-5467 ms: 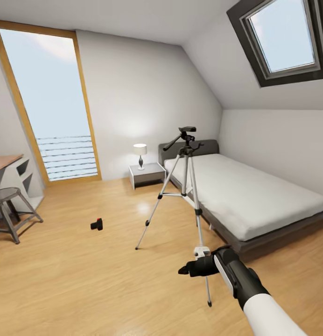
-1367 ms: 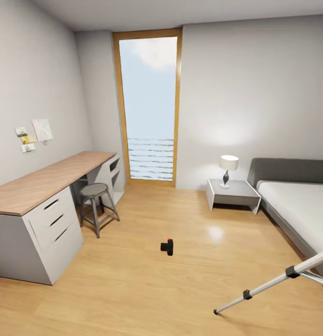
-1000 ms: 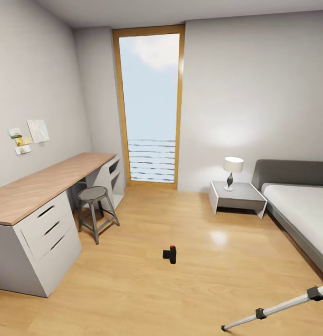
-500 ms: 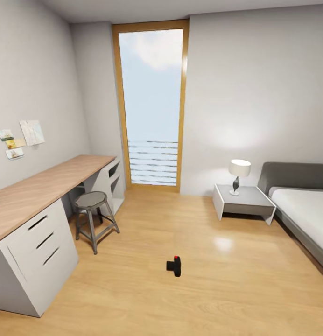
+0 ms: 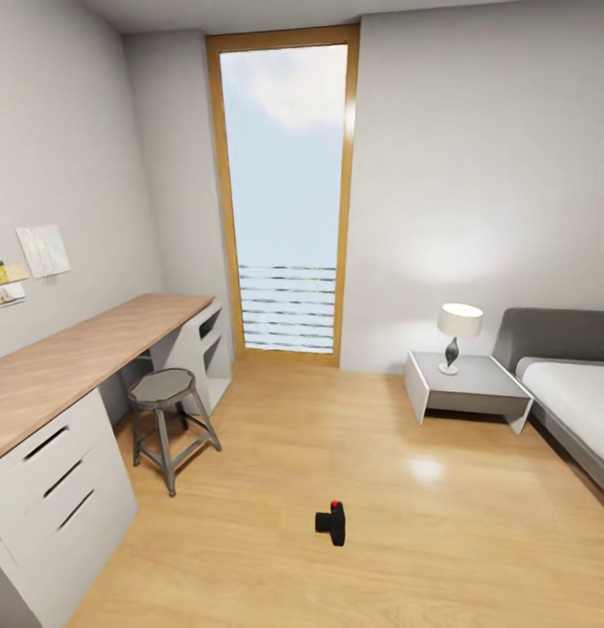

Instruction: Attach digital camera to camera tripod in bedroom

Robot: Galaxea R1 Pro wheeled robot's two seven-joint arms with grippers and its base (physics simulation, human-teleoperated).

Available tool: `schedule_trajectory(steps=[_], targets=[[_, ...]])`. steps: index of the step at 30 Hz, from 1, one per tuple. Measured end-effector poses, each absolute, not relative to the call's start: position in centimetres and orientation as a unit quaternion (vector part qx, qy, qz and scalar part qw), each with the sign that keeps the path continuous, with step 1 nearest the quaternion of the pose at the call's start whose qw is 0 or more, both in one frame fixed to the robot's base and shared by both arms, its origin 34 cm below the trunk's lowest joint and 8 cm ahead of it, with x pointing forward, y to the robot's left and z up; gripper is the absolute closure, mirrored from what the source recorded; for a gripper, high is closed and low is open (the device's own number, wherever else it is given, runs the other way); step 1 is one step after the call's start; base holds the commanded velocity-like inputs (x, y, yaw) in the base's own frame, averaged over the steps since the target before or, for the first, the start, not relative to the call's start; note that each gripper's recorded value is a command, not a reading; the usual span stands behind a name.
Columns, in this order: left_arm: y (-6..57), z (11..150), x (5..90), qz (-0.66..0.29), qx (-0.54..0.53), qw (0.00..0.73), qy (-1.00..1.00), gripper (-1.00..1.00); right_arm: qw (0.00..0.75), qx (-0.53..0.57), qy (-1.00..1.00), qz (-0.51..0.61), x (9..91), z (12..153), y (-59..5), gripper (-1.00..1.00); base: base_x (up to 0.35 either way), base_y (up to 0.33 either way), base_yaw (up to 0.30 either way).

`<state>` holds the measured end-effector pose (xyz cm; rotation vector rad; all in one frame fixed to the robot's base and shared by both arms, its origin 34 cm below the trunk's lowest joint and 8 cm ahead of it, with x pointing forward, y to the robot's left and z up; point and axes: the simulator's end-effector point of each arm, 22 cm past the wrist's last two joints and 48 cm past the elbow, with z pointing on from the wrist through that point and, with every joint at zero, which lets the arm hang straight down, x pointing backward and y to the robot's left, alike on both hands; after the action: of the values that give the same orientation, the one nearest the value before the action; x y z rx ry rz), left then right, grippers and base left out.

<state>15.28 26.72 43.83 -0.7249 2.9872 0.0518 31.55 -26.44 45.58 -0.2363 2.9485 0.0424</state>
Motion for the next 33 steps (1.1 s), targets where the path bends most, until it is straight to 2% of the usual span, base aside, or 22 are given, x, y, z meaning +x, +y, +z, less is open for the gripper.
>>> schedule_trajectory(steps=[33], targets=[[26.74, 43.85, 15.53, 0.018, -0.234, 0.04, 0.971, -1.0, 0.091, -0.079, 0.993, 0.013, 31.55, 45.59, -26.63, -1.0, 0.322, 0.001, 0.0]])
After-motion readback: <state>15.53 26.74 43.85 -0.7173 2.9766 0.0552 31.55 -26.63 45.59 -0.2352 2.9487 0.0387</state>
